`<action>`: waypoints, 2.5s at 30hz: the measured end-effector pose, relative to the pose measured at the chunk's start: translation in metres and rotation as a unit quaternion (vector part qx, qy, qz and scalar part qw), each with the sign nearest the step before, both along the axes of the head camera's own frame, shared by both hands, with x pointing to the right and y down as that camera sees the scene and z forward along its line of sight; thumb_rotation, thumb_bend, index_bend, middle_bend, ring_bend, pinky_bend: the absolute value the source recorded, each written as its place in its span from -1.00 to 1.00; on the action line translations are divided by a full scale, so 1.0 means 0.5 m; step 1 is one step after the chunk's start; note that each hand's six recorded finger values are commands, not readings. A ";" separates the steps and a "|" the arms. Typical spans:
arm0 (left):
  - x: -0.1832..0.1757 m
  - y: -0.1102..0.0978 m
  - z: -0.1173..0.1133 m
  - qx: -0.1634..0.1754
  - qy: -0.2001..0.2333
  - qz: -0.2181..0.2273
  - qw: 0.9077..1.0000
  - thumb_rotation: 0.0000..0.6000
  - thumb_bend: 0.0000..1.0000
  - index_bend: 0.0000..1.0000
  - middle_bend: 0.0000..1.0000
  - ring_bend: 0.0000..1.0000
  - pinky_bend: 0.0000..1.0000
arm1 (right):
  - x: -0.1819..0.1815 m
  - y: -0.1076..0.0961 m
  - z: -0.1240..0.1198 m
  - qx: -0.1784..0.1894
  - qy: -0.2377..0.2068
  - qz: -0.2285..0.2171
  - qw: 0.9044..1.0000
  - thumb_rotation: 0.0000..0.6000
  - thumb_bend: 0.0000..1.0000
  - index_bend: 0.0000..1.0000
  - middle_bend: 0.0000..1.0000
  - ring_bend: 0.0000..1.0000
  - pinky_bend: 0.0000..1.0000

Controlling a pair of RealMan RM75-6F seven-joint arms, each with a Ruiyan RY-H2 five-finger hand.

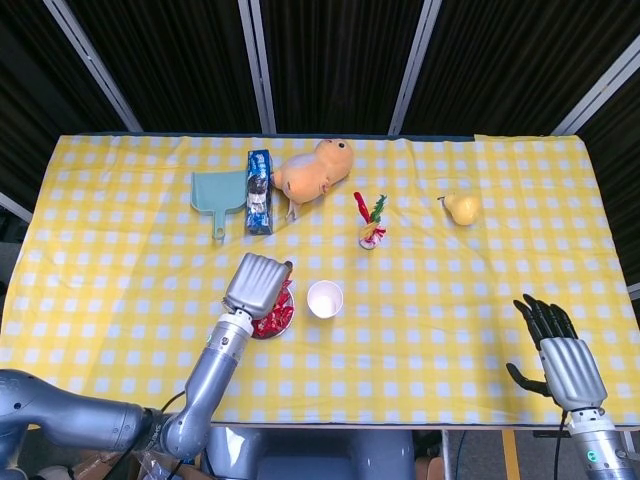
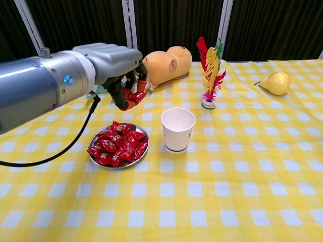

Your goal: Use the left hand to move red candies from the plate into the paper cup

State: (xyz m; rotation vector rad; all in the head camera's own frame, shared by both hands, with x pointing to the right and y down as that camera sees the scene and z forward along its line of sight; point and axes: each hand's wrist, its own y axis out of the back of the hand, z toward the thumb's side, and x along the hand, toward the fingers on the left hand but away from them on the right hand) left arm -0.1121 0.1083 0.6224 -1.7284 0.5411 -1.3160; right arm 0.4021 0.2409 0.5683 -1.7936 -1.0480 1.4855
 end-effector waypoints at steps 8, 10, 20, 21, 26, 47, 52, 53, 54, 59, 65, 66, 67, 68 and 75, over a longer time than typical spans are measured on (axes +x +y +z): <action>0.066 0.000 0.005 -0.007 0.008 0.014 1.000 1.00 -0.17 0.00 0.29 0.63 0.81 | -0.001 0.000 -0.001 0.001 -0.003 0.001 1.000 1.00 -0.32 -1.00 -1.00 -1.00 -1.00; 0.087 0.003 0.013 -0.010 0.006 0.020 1.000 1.00 -0.17 0.00 0.29 0.63 0.81 | 0.000 -0.001 -0.002 0.001 -0.003 0.002 1.000 1.00 -0.32 -1.00 -1.00 -1.00 -1.00; 0.161 0.017 0.043 -0.013 -0.003 0.042 0.999 1.00 -0.17 -0.01 0.27 0.63 0.81 | 0.000 -0.002 -0.003 0.001 -0.010 0.006 1.000 1.00 -0.32 -1.00 -1.00 -1.00 -1.00; 0.167 0.018 0.046 -0.012 -0.005 0.044 0.999 1.00 -0.18 -0.01 0.26 0.63 0.81 | 0.000 -0.001 -0.003 0.000 -0.010 0.006 1.000 1.00 -0.32 -1.00 -1.00 -1.00 -1.00; 0.188 0.022 0.055 -0.011 -0.010 0.050 0.999 1.00 -0.37 -0.11 0.08 0.63 0.81 | 0.002 -0.002 -0.003 -0.001 -0.011 0.008 1.000 1.00 -0.32 -1.00 -1.00 -1.00 -1.00; 0.147 0.007 0.005 -0.007 0.058 0.010 0.998 1.00 -0.49 -0.40 -0.29 0.62 0.81 | 0.002 -0.002 -0.004 0.001 -0.006 0.006 1.000 1.00 -0.32 -1.00 -1.00 -1.00 -1.00; 0.082 0.014 0.003 -0.007 0.021 0.021 1.000 1.00 -0.56 -0.55 -0.46 0.62 0.81 | 0.001 -0.001 -0.004 0.002 -0.004 0.004 1.000 1.00 -0.32 -1.00 -1.00 -1.00 -1.00; 0.067 0.017 0.006 -0.009 0.011 0.023 1.000 1.00 -0.57 -0.57 -0.48 0.62 0.81 | 0.000 -0.001 -0.004 0.002 -0.004 0.004 1.000 1.00 -0.32 -1.00 -1.00 -1.00 -1.00; 0.046 0.022 0.011 -0.012 -0.003 0.025 1.000 1.00 -0.57 -0.58 -0.49 0.62 0.81 | -0.001 -0.001 -0.004 0.003 -0.004 0.003 1.000 1.00 -0.32 -1.00 -1.00 -1.00 -1.00; -0.027 0.052 0.045 -0.042 -0.049 0.022 0.998 1.00 -0.60 -0.59 -0.50 0.62 0.81 | -0.002 0.000 -0.004 0.003 -0.002 0.002 1.000 1.00 -0.32 -1.00 -1.00 -1.00 -1.00; -0.068 0.081 0.084 -0.074 -0.062 0.009 0.995 1.00 -0.59 -0.56 -0.48 0.62 0.81 | -0.002 0.001 -0.003 0.003 -0.001 0.003 1.000 1.00 -0.32 -1.00 -1.00 -1.00 -1.00; -0.071 0.084 0.091 -0.077 -0.064 0.007 0.995 1.00 -0.59 -0.56 -0.48 0.62 0.81 | -0.001 0.000 -0.003 0.003 -0.002 0.004 1.000 1.00 -0.32 -1.00 -1.00 -1.00 -1.00; -0.073 0.086 0.096 -0.079 -0.065 0.006 0.995 1.00 -0.59 -0.56 -0.48 0.62 0.81 | -0.001 0.000 -0.003 0.003 -0.002 0.004 1.000 1.00 -0.32 -1.00 -1.00 -1.00 -1.00; -0.074 0.087 0.100 -0.080 -0.066 0.005 0.995 1.00 -0.59 -0.56 -0.48 0.62 0.81 | -0.001 0.000 -0.003 0.002 -0.002 0.004 1.000 1.00 -0.32 -1.00 -1.00 -1.00 -1.00; -0.072 0.096 0.131 -0.087 -0.073 0.001 0.994 1.00 -0.59 -0.56 -0.48 0.62 0.81 | -0.001 -0.001 -0.003 0.001 -0.004 0.005 1.000 1.00 -0.32 -1.00 -1.00 -1.00 -1.00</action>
